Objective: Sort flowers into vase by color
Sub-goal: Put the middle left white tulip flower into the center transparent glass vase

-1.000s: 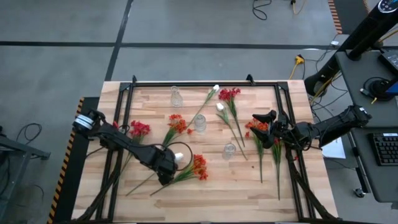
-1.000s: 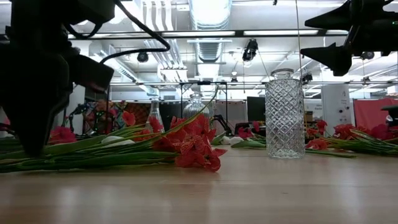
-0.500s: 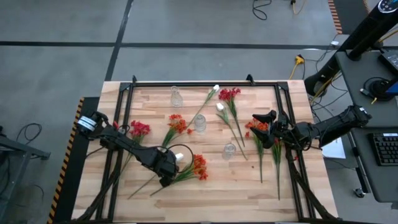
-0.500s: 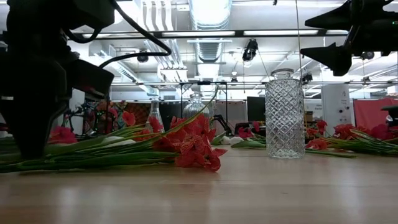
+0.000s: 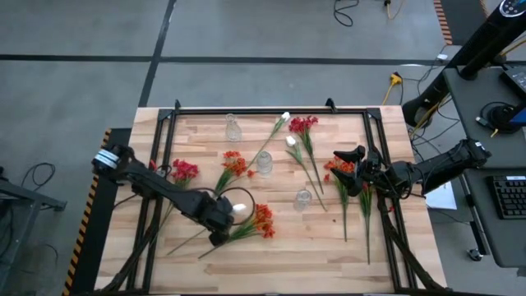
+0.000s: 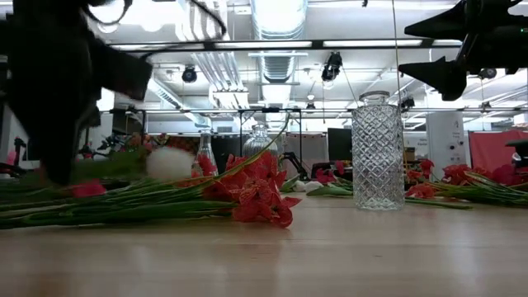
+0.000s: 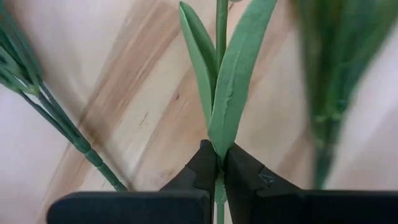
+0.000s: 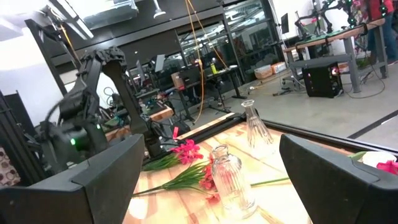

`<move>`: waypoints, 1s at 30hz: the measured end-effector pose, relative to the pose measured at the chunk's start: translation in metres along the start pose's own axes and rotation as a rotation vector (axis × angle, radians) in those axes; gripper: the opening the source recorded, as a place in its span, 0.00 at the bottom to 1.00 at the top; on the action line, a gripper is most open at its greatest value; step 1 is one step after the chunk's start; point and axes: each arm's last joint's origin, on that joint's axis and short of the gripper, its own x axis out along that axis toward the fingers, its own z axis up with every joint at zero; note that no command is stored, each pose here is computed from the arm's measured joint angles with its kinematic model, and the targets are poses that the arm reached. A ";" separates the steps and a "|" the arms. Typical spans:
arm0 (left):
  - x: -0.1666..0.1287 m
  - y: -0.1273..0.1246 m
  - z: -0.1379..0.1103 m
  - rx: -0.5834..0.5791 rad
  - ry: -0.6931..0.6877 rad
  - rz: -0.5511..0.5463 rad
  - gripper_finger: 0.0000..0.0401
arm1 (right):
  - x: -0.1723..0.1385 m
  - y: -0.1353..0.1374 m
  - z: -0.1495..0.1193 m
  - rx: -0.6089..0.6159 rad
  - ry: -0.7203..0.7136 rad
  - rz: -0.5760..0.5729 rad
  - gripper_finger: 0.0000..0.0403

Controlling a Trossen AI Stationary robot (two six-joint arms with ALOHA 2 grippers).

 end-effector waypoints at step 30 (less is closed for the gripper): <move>-0.190 0.061 0.090 0.739 -1.570 -0.226 0.00 | 0.000 0.000 0.000 0.032 0.001 -0.007 0.91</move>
